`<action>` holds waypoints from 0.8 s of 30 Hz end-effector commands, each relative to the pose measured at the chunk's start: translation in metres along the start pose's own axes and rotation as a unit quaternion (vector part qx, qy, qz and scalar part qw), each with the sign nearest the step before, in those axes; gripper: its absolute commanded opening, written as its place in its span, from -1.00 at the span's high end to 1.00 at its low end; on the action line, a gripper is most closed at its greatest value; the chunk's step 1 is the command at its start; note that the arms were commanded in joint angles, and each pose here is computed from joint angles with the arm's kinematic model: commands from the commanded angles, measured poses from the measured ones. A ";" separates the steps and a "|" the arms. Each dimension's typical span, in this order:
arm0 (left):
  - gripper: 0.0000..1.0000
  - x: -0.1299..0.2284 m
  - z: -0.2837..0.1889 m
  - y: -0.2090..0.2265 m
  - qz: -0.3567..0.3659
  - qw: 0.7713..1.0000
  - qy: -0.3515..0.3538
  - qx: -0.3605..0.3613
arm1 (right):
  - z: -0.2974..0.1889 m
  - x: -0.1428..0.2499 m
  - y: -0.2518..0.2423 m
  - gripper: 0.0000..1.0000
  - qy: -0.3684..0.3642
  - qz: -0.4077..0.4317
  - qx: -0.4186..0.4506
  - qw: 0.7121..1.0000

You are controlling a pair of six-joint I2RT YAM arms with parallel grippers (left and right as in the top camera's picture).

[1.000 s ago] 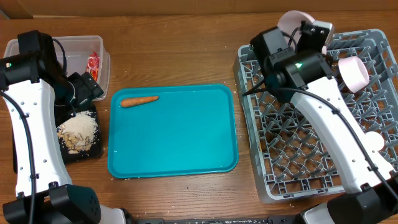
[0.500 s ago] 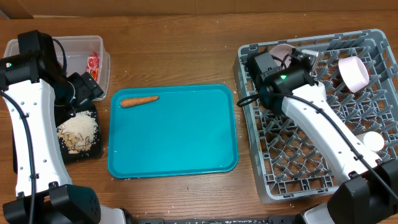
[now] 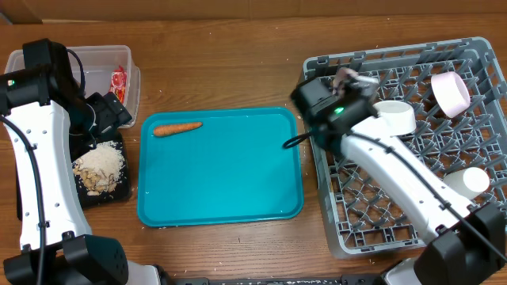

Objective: Sort waste into correct bins and load items into the dishwasher
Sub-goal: 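Stand the plate upright in the rack and open the right gripper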

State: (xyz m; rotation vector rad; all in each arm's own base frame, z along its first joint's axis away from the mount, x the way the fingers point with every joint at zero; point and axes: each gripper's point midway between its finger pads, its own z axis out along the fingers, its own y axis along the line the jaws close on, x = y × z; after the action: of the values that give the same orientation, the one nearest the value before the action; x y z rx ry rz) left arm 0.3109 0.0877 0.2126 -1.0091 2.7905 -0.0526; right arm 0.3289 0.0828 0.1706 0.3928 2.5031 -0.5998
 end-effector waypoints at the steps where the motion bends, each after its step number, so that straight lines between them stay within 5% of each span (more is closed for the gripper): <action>1: -0.93 -0.003 -0.005 0.000 0.013 1.000 -0.011 0.001 | -0.014 0.018 0.023 0.40 0.011 -0.027 -0.034 0.999; 2: -0.93 -0.004 -0.005 0.000 0.013 1.000 -0.011 0.002 | -0.016 0.019 0.024 0.22 0.008 -0.032 -0.034 0.999; 7: -0.97 -0.003 -0.005 0.000 0.013 1.000 -0.011 0.001 | -0.022 0.016 0.023 0.18 0.003 -0.026 -0.045 0.999; 13: -1.00 -0.003 -0.005 0.000 0.013 1.000 -0.011 0.001 | -0.064 -0.005 0.043 -0.25 -0.001 -0.058 -0.152 0.987; 16: -1.00 -0.002 -0.005 0.000 0.014 1.000 -0.009 0.001 | -0.096 -0.013 0.065 -0.42 0.004 -0.094 -0.247 0.964; 20: -1.00 0.001 -0.005 -0.006 0.022 1.000 -0.007 0.006 | -0.141 -0.023 0.094 -0.94 0.001 -0.127 -0.378 0.917; 24: -1.00 0.011 0.000 -0.024 0.044 0.999 0.006 0.022 | -0.166 -0.024 0.112 -1.00 -0.004 -0.158 -0.456 0.876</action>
State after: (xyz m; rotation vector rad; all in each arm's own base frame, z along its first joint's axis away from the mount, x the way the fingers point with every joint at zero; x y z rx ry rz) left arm 0.3130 0.0803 0.2125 -0.9547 2.8102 -0.0558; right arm 0.3360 0.2316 0.2581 -0.1624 2.5368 0.2953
